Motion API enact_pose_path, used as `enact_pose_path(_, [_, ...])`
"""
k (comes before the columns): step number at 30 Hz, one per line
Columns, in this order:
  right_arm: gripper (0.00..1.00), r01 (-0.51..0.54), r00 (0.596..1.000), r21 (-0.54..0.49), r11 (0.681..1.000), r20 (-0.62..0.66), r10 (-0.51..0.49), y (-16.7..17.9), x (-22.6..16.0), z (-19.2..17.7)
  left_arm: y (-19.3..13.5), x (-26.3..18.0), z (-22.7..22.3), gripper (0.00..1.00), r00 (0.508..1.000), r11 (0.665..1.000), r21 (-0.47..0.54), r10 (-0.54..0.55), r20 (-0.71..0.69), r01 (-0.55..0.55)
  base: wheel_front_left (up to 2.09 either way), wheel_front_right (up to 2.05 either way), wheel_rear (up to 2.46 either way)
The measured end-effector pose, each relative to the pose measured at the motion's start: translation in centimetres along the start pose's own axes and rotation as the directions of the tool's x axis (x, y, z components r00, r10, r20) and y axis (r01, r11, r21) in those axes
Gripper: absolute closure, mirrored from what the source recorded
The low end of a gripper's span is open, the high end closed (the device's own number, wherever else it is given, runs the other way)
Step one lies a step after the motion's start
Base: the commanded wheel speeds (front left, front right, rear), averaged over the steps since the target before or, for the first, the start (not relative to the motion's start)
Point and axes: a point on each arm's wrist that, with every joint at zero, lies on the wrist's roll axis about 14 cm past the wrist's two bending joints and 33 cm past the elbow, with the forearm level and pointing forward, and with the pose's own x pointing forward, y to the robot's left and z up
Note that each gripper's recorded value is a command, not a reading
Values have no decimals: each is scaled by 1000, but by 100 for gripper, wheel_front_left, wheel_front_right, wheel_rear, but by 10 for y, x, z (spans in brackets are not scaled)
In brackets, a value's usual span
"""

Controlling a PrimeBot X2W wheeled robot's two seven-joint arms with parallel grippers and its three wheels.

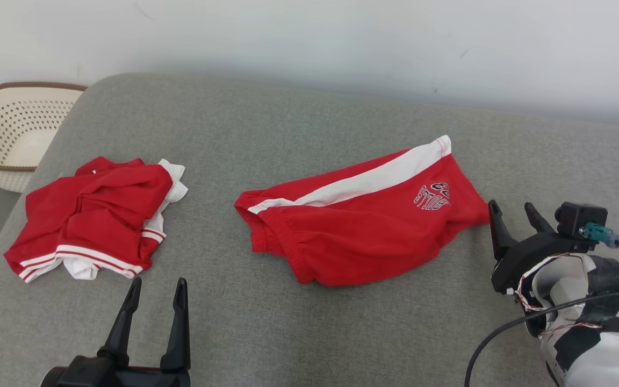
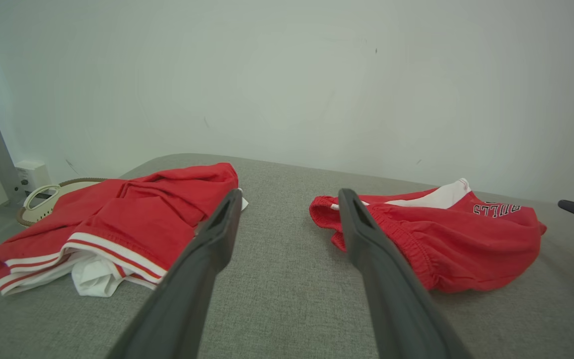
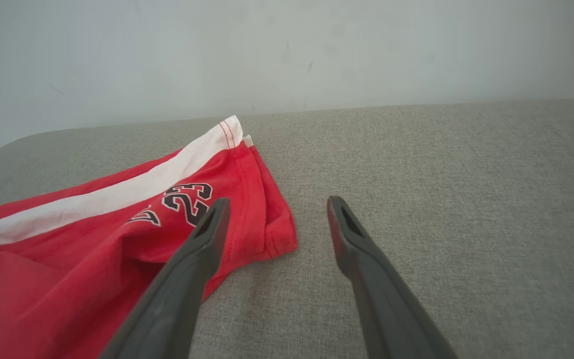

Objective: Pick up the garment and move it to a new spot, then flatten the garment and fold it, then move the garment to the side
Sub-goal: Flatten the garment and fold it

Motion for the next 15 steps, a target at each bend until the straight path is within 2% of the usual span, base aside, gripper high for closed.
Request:
enact_pose_path(6, [0,4,1000,-5,1000,-27,-4,2,16,-3,4,0,-5,0,1000,1000,1,13,-15,-13,0,0,0])
enact_pose_path(15, [0,10,989,-48,999,-149,-17,0,37,-29,16,-2,-13,0,998,999,18,48,-45,-47,0,0,0])
